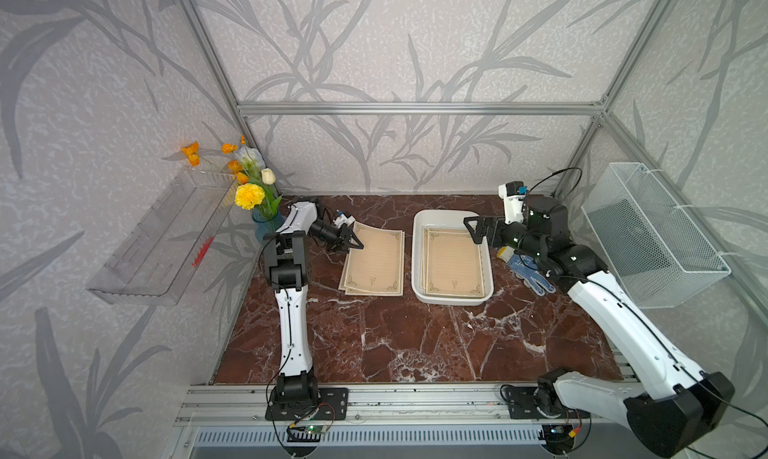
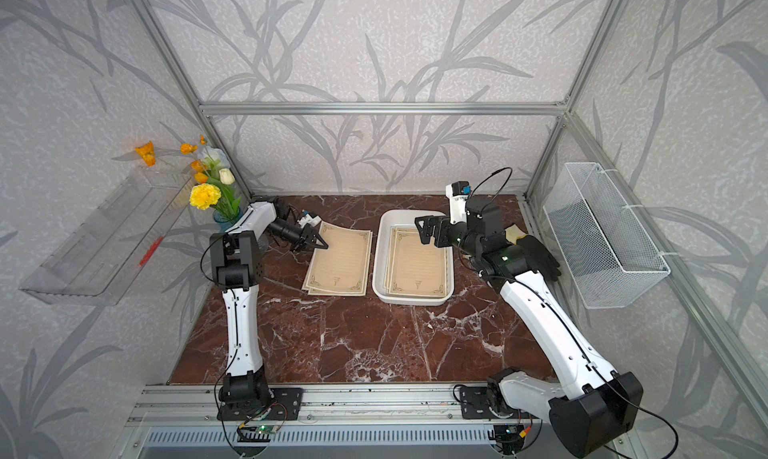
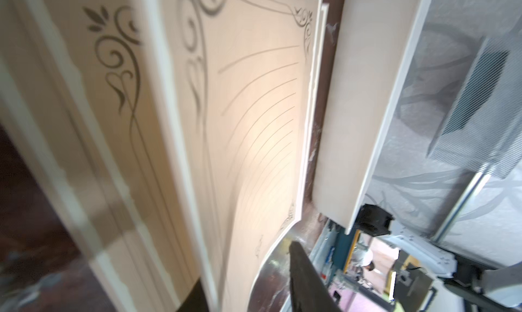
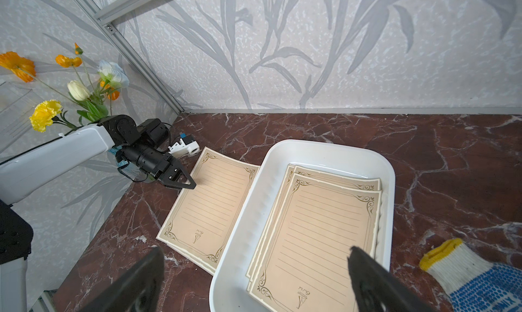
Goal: Take out the stationery paper from the storage box
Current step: Place the stationery paper at the center of the board.
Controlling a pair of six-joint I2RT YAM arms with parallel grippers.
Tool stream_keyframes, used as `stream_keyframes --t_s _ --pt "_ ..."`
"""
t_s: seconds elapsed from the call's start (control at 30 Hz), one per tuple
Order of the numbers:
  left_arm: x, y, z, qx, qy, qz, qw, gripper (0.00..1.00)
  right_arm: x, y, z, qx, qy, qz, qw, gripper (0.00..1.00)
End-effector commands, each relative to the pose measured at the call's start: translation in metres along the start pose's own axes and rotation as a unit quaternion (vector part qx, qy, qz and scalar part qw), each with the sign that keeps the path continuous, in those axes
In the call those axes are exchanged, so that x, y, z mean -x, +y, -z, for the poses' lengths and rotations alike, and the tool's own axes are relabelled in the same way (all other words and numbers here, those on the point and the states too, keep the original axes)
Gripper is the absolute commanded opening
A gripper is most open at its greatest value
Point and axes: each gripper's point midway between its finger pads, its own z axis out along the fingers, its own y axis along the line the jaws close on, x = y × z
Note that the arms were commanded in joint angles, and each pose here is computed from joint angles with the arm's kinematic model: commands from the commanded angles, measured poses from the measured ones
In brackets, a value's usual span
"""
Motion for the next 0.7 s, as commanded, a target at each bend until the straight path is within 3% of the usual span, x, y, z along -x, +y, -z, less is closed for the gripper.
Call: stream_keyframes --t_s 0.0,0.33,0.67 --pt "-0.001 0.017 0.008 0.059 -0.001 0.017 0.998 0.42 0.01 0.002 0.005 -0.001 -0.012 -0.005 1.0 0.99" --pt "-0.005 0.04 0.042 0.196 0.003 0.047 0.98 0.49 0.01 -0.003 0.004 -0.017 0.002 0.002 1.0 0.98" --pt "0.0 -0.025 0.082 0.243 -0.057 -0.006 0.968 0.5 -0.012 -0.044 -0.009 -0.125 0.064 0.013 0.99 0.96"
